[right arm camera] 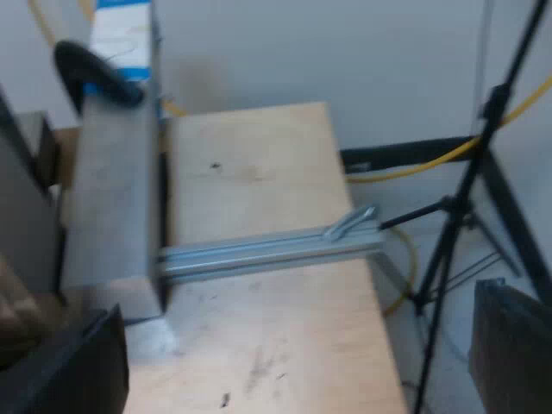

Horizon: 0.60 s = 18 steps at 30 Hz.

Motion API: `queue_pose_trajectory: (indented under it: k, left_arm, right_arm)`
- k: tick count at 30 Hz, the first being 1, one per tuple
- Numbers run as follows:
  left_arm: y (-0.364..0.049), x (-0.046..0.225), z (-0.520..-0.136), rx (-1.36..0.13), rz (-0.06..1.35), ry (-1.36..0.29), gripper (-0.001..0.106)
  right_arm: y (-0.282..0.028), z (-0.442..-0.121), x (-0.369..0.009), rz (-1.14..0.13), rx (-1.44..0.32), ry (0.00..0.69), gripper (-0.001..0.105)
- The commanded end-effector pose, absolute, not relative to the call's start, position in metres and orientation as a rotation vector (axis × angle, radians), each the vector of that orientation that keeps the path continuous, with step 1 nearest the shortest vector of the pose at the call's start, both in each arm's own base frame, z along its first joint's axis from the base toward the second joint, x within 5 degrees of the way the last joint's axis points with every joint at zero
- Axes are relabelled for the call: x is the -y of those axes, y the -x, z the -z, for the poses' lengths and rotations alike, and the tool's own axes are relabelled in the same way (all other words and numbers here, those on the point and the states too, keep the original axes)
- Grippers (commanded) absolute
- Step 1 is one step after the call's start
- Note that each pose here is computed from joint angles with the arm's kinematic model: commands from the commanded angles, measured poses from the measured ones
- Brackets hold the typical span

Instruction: Pour the beans into the coffee machine

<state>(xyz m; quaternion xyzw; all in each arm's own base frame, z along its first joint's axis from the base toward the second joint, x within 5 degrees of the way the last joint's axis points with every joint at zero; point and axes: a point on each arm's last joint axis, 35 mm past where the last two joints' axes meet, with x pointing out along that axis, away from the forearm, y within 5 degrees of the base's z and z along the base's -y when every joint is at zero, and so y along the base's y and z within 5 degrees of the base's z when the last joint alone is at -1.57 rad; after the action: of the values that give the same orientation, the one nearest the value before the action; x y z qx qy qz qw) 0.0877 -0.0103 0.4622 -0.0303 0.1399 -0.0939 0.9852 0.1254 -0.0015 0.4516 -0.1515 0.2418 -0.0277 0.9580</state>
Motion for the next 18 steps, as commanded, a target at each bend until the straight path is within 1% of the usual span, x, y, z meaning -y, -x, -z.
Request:
queue_pose_trajectory:
  k: [1, 4, 6, 7, 8, 10, 13, 16, 18]
  left_arm:
    - [-0.068, 0.007, -0.469, -0.212, 0.138, 0.05, 0.061]
    - [-0.049, 0.006, -0.472, -0.157, 0.14, 0.05, 0.061]
    - [-0.036, 0.005, -0.473, -0.126, 0.141, 0.047, 0.061]
    - [-0.023, 0.004, -0.473, -0.099, 0.142, 0.04, 0.061]
    - [-0.019, 0.004, -0.473, -0.093, 0.142, 0.039, 0.061]
    - [-0.004, 0.003, -0.47, -0.079, 0.142, 0.036, 0.061]
    - [0.015, 0.002, -0.465, -0.067, 0.142, 0.036, 0.061]
    - [0.041, 0.0, -0.457, -0.047, 0.143, 0.036, 0.061]
    - [0.054, -0.001, -0.452, -0.041, 0.143, 0.036, 0.061]
  right_arm:
    - [-0.108, -0.461, 0.002, 0.019, -0.428, 0.341, 0.081]
    - [-0.09, -0.466, 0.002, 0.02, -0.374, 0.337, 0.081]
    - [-0.086, -0.467, 0.002, 0.022, -0.364, 0.337, 0.081]
    - [-0.074, -0.469, 0.002, 0.027, -0.332, 0.335, 0.081]
    - [-0.062, -0.468, 0.002, 0.031, -0.307, 0.334, 0.081]
    - [-0.044, -0.465, 0.003, 0.035, -0.286, 0.333, 0.081]
    - [-0.026, -0.457, 0.003, 0.036, -0.276, 0.333, 0.081]
    - [-0.002, -0.445, 0.003, 0.043, -0.239, 0.331, 0.081]
    - [0.009, -0.439, 0.004, 0.047, -0.213, 0.33, 0.081]
